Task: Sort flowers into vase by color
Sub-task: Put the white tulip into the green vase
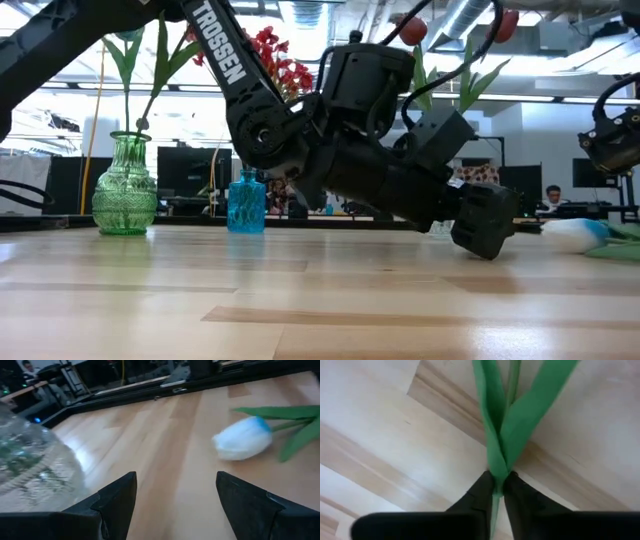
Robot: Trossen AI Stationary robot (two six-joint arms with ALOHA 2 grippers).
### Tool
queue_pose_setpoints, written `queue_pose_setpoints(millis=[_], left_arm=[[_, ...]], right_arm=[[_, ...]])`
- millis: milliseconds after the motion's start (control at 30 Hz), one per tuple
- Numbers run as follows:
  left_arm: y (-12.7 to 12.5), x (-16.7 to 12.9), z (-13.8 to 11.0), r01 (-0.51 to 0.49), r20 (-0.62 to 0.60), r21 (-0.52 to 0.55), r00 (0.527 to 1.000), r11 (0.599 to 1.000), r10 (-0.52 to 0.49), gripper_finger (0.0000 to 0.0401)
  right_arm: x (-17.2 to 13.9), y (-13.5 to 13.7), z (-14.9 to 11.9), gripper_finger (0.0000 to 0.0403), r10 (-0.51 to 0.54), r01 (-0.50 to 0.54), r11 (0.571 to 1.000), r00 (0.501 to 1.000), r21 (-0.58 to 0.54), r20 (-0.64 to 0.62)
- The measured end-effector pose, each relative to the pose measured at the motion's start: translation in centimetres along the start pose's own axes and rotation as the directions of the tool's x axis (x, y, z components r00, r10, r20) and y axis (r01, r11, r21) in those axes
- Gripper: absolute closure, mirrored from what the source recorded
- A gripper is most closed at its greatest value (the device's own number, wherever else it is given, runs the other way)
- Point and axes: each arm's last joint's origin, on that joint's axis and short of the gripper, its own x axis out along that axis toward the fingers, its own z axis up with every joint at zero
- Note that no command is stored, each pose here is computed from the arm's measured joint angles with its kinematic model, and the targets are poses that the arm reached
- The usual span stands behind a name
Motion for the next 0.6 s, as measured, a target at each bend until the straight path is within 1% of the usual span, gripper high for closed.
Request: queue_pose_setpoints(millis=[167, 267, 367, 433, 600], left_arm=[[-0.6, -0.7, 1.6, 0.036, 0.031, -0.007, 0.999, 0.999, -0.035, 0.014], [-0.7, -1.3, 3.0, 0.045, 0.043, 0.0, 0.998, 0.999, -0.045, 0.014], [-0.7, -2.2, 4.9, 0.057, 0.037, 0.026, 0.998, 0.998, -0.058, 0.014], [-0.6, -3.0, 6.6, 0.07, 0.026, 0.035, 0.997, 0.997, -0.071, 0.014], [0.3, -5.8, 10.7, 0.115, -0.068, 0.046, 0.991, 0.992, -0.112, 0.014]], right_arm=[[0.0, 0.1, 0.0, 0.0364, 0.004, -0.004, 1.0, 1.0, -0.001, 0.005], [0.0, 0.1, 0.1, 0.0374, 0.01, -0.01, 1.0, 1.0, -0.022, 0.028], [0.0, 0.3, 0.2, 0.0374, 0.026, -0.024, 0.998, 0.999, -0.052, 0.04], [0.0, 0.4, 0.3, 0.037, 0.04, -0.037, 0.998, 0.998, -0.053, 0.05], [-0.1, 0.8, 0.7, 0.0373, 0.083, -0.075, 0.995, 0.991, -0.071, 0.108]])
